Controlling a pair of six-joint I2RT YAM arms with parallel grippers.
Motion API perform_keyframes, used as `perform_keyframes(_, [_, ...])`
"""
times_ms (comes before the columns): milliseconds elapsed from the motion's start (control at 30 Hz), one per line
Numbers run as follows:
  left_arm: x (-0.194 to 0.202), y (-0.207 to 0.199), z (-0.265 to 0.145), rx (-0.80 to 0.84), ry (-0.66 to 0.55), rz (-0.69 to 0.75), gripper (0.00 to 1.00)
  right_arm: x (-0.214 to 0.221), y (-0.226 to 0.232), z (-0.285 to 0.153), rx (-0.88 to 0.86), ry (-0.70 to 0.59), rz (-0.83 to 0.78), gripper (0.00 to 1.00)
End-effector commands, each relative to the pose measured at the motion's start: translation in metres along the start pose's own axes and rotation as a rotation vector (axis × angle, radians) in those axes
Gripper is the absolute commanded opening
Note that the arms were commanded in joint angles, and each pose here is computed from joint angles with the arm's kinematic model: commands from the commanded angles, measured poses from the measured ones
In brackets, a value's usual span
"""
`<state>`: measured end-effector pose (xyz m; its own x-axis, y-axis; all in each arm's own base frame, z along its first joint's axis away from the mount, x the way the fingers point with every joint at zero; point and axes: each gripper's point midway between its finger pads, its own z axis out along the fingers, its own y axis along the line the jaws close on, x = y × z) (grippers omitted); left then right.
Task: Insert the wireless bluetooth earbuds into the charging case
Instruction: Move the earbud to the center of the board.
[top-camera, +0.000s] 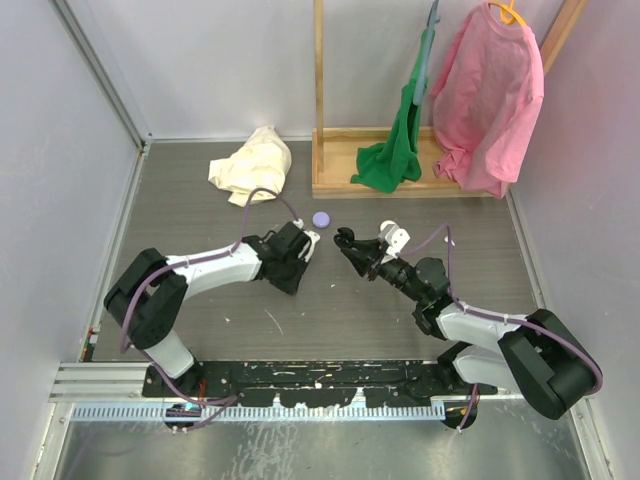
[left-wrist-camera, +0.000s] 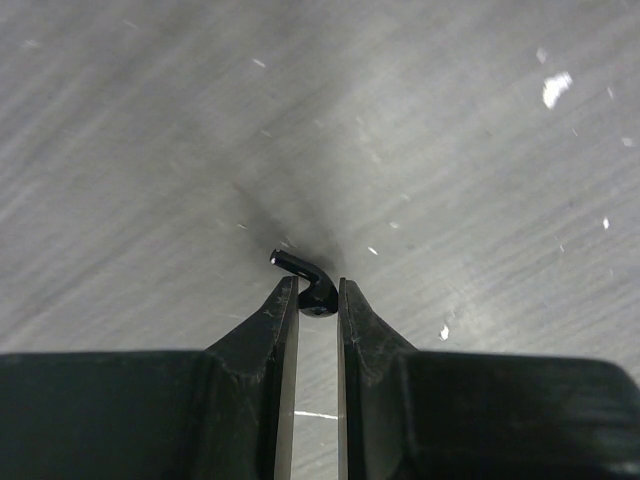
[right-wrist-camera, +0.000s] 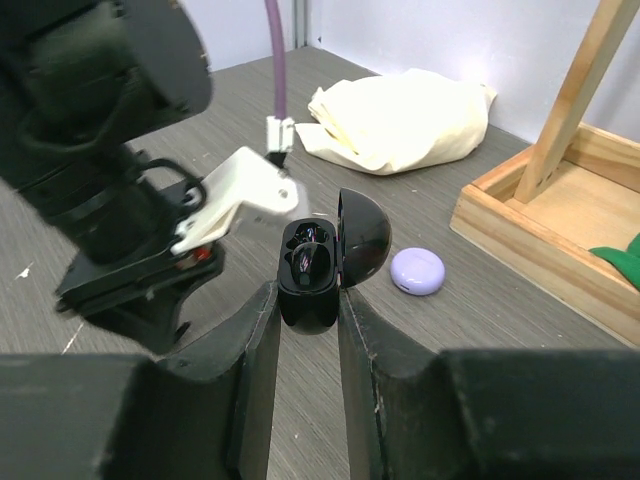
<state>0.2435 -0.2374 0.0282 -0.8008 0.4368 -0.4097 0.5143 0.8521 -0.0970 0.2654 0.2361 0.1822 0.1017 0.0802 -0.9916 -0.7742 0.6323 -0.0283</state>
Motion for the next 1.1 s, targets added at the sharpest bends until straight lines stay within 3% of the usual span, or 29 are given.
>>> perform_keyframes(0, [0.004,-0.011,-0.013,-0.034,-0.045,0.066,0.13,-0.023,-0.012,-0.001,0.059,-0.082,-0.053,0.01])
perform_keyframes(267, [0.023,-0.014,-0.004,-0.054,-0.013,0.046,0.24,-0.018,-0.011,0.001,0.046,-0.067,-0.054,0.01])
perform_keyframes(667, [0.031,0.014,-0.02,-0.198,-0.074,-0.039,0.48,-0.017,-0.009,0.003,0.036,-0.057,-0.051,0.01])
perform_keyframes(900, [0.028,0.038,-0.031,-0.252,-0.148,-0.158,0.54,-0.018,-0.009,0.004,0.032,-0.055,-0.049,0.01])
perform_keyframes(1067, [0.019,0.047,-0.027,-0.184,-0.179,-0.281,0.55,-0.016,-0.009,0.004,0.032,-0.048,-0.044,0.01])
